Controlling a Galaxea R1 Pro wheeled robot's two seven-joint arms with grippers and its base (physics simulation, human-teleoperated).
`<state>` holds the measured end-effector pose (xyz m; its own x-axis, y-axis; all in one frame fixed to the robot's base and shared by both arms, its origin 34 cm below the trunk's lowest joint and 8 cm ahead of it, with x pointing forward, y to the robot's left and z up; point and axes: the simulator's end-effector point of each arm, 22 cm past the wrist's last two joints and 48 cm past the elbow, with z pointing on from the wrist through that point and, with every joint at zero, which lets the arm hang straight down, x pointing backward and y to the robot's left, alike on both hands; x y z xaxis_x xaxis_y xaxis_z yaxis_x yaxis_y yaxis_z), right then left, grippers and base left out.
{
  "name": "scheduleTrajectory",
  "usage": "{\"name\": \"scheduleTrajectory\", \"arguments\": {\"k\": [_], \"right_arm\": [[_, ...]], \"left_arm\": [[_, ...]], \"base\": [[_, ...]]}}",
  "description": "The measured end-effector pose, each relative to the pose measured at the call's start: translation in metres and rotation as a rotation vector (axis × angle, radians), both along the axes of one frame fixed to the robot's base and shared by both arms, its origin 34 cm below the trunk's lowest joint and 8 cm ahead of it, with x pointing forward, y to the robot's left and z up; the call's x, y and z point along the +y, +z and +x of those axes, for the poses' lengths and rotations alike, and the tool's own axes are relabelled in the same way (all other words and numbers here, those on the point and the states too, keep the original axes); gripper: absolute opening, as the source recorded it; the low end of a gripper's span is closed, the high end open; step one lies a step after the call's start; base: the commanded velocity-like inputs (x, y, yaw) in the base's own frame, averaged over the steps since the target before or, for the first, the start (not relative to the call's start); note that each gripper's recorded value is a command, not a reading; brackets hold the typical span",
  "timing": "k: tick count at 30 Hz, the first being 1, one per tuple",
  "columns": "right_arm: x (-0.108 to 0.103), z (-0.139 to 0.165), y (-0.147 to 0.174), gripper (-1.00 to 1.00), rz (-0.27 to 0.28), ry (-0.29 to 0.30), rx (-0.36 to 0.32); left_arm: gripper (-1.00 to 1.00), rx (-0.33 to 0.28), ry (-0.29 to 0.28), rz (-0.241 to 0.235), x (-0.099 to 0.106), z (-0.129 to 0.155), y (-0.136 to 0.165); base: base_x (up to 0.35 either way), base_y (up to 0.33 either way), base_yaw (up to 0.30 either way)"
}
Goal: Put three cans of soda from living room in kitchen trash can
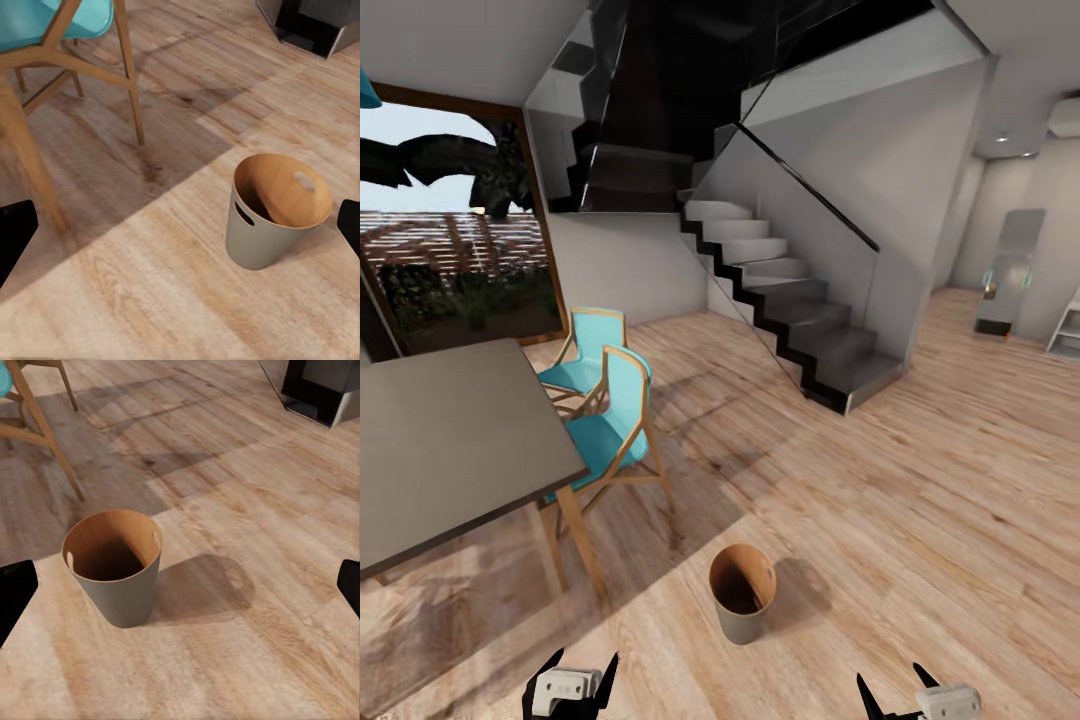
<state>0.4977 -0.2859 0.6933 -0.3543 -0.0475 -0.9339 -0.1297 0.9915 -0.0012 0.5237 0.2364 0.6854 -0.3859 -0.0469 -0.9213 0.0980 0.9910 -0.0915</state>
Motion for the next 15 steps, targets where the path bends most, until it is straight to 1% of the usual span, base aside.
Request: {"name": "scheduleTrajectory", "arguments": {"k": [15], "right_arm": [[0.0005, -0.0004, -0.0007, 1.00, 0.001, 0.000, 0.002]], "left_arm": [[1.00, -0.003, 0.000, 0.000, 0.0001, 0.0002, 0.0006]], "base": [[0.000, 0.000, 0.230]]}}
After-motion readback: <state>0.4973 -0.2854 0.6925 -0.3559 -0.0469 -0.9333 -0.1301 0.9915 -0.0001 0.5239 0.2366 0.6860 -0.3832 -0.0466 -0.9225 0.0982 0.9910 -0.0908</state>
